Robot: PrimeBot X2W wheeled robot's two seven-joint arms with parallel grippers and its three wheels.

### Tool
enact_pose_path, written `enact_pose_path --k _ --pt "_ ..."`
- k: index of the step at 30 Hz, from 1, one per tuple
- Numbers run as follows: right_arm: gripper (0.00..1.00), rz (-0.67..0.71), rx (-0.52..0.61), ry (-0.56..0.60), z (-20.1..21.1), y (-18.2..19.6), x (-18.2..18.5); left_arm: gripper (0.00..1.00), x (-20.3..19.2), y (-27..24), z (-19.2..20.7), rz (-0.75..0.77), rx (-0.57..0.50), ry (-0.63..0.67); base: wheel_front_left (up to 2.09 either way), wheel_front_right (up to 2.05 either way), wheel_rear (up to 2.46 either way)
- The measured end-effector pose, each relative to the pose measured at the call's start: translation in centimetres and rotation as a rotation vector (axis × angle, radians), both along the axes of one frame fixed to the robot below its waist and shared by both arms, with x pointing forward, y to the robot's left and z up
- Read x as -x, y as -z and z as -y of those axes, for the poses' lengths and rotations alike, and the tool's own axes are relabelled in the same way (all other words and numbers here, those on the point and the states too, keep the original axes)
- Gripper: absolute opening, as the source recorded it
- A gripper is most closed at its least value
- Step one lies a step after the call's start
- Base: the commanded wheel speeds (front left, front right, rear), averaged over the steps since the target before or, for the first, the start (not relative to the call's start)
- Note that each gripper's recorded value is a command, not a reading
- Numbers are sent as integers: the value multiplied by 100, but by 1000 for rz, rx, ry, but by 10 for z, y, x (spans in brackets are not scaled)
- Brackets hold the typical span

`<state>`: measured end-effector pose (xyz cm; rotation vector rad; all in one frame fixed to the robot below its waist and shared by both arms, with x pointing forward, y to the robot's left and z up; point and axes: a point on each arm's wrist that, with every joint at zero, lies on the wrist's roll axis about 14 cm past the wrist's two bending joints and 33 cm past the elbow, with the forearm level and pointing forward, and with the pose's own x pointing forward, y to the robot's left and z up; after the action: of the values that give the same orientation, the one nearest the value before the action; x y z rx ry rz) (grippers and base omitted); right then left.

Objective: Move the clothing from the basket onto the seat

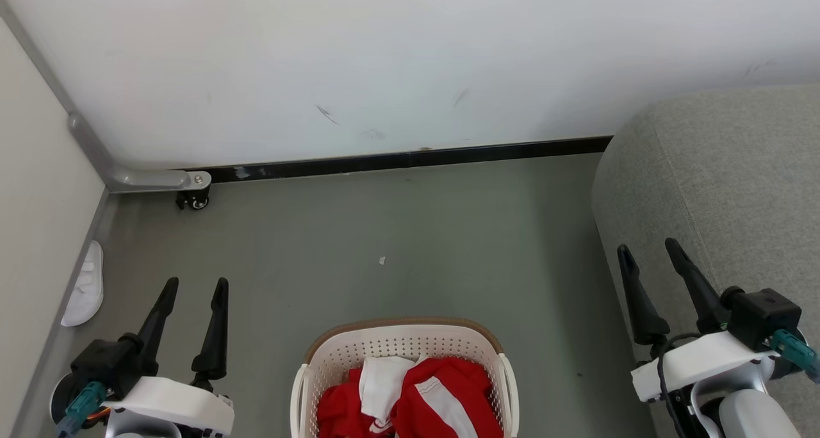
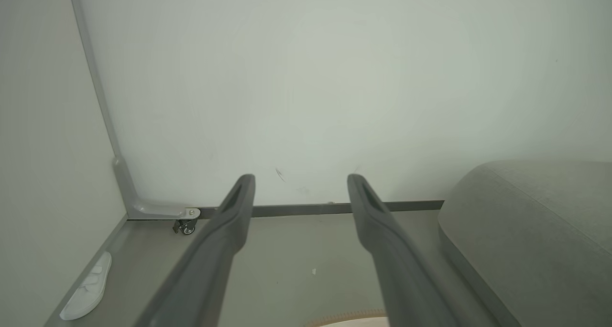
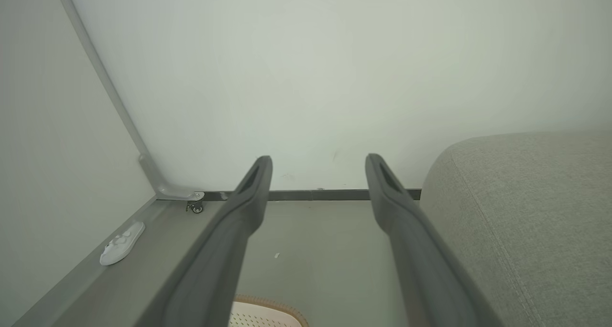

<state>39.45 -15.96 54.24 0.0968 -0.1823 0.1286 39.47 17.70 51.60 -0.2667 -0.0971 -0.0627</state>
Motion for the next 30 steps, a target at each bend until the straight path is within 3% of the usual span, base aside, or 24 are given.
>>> enact_pose_path --k 30 --pt "100 -48 -2 11 1 22 -29 100 -28 36 9 -86 7 40 0 0 0"
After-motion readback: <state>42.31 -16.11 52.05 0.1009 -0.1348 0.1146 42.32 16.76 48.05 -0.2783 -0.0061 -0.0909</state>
